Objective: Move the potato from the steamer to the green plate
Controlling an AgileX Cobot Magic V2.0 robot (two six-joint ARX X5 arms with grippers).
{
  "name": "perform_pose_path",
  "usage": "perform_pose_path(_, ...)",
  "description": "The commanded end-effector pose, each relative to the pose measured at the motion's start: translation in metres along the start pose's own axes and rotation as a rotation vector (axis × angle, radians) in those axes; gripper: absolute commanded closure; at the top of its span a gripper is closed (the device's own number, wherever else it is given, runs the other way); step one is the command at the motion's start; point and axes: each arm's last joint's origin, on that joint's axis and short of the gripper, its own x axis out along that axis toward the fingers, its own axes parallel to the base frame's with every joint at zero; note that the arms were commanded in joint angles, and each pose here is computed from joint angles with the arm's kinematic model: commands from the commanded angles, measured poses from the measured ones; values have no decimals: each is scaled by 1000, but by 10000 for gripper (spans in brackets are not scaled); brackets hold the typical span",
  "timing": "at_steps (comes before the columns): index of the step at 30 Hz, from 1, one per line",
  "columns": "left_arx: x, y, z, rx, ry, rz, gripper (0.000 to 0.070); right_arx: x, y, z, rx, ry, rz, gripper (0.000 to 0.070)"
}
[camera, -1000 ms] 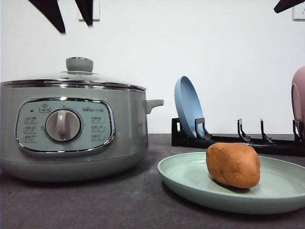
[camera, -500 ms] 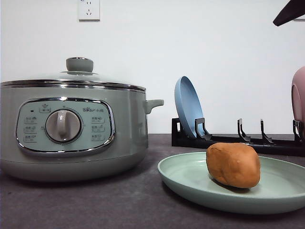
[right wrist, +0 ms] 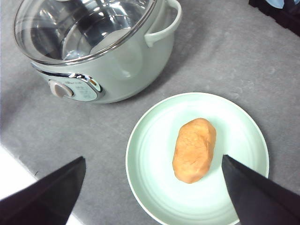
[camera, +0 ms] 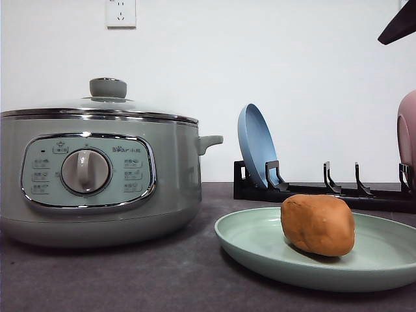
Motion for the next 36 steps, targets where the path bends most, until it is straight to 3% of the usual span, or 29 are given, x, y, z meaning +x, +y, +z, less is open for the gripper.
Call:
perform_pose_path(1,-3,-3,3,21,-17,-10,353,-3,3,4,-17,-15,13,178)
perform_pose_path(2,-3,-3,3,22,-16,-10,424,-3,3,4,-16,-14,12,263)
perform_pose_path(5,-3,-3,3,25,-17,-10,686,-3,3,4,-24,-12,9,654)
perform_pose_path(6,-3,-3,3,25,-17,-10,697,-3,3,4,-31,-13,9,689)
perform_pose_path(31,-3,-3,3,27,-18,-9,700,-3,3,5,-33,-20,10,700)
perform_pose_path(34,-13,-4,1,97,-55,12,700,-3,3,5,-33,-20,10,700)
perform_pose_path(36,-27,-6,0,153,-139,36,700,-3,3,5,-33,-21,10,700)
